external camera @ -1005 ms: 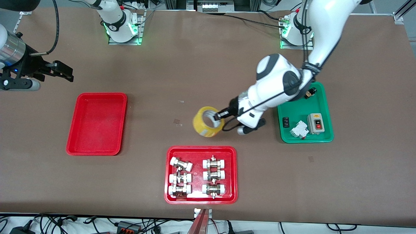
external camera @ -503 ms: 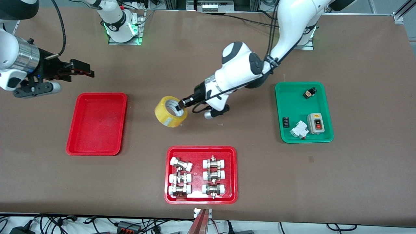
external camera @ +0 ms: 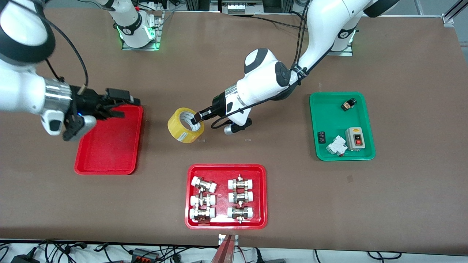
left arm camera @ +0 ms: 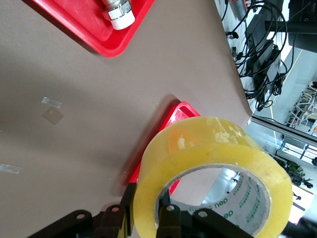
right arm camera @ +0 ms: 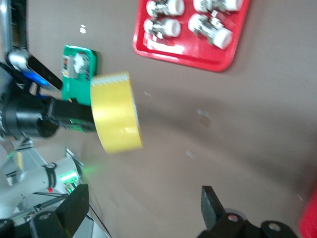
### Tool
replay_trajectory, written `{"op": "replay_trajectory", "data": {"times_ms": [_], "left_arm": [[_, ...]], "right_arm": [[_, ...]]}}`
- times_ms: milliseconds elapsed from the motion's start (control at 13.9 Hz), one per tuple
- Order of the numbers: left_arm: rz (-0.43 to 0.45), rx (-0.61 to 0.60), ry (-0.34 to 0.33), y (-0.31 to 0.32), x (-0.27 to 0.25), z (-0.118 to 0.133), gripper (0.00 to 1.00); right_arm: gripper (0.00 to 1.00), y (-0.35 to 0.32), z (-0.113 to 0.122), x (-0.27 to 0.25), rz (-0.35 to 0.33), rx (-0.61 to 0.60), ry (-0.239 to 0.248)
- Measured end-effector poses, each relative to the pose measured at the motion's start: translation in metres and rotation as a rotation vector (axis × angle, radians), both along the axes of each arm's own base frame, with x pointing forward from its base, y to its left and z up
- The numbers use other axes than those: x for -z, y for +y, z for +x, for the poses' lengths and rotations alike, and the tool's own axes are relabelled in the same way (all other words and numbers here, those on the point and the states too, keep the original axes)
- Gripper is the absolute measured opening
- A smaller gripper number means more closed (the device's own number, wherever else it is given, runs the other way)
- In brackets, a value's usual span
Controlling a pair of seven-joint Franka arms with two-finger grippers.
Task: Left arm passes tape to right arm into tray
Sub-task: 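Hold the tape with the left gripper while the right gripper reaches it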
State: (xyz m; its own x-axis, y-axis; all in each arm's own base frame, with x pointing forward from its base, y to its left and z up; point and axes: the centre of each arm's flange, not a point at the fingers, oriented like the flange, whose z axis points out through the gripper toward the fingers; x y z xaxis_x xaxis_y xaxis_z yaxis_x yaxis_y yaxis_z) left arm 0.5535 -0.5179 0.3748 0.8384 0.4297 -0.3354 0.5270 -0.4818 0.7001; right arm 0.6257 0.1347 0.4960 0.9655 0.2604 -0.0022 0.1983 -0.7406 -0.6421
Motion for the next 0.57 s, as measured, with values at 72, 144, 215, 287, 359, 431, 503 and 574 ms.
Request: {"op": "replay_trajectory", "data": {"times_ms": [72, 144, 215, 287, 359, 431, 503, 574], "left_arm": [[0.000, 0.001, 0.001, -0.001, 0.000, -0.001, 0.22], [-0.001, 0.002, 0.001, -0.001, 0.000, -0.001, 0.22], [-0.001, 0.001, 0.001, -0.001, 0.001, 0.000, 0.22], [-0.001, 0.001, 0.001, -0.001, 0.001, 0.000, 0.22], [0.000, 0.001, 0.003, -0.001, 0.002, 0.000, 0.22], [0.002, 0.000, 0.004, -0.001, 0.004, 0.001, 0.22], [0.003, 0.002, 0.004, 0.000, 0.007, 0.001, 0.22], [0.006, 0.005, 0.003, 0.000, 0.010, 0.002, 0.22]], "right_arm": [[1.00, 0.010, 0.005, 0.007, 0.018, 0.007, -0.013], [1.00, 0.020, 0.008, 0.013, 0.027, 0.013, -0.026], [1.00, 0.031, 0.011, 0.019, 0.030, 0.018, -0.040], [1.00, 0.043, 0.013, 0.025, 0.027, 0.019, -0.054], [1.00, 0.055, 0.014, 0.030, 0.028, 0.019, -0.066], [1.00, 0.065, 0.015, 0.034, 0.033, 0.021, -0.072], [1.00, 0.073, 0.016, 0.039, 0.037, 0.023, -0.077], [1.00, 0.079, 0.017, 0.044, 0.037, 0.026, -0.083]]}}
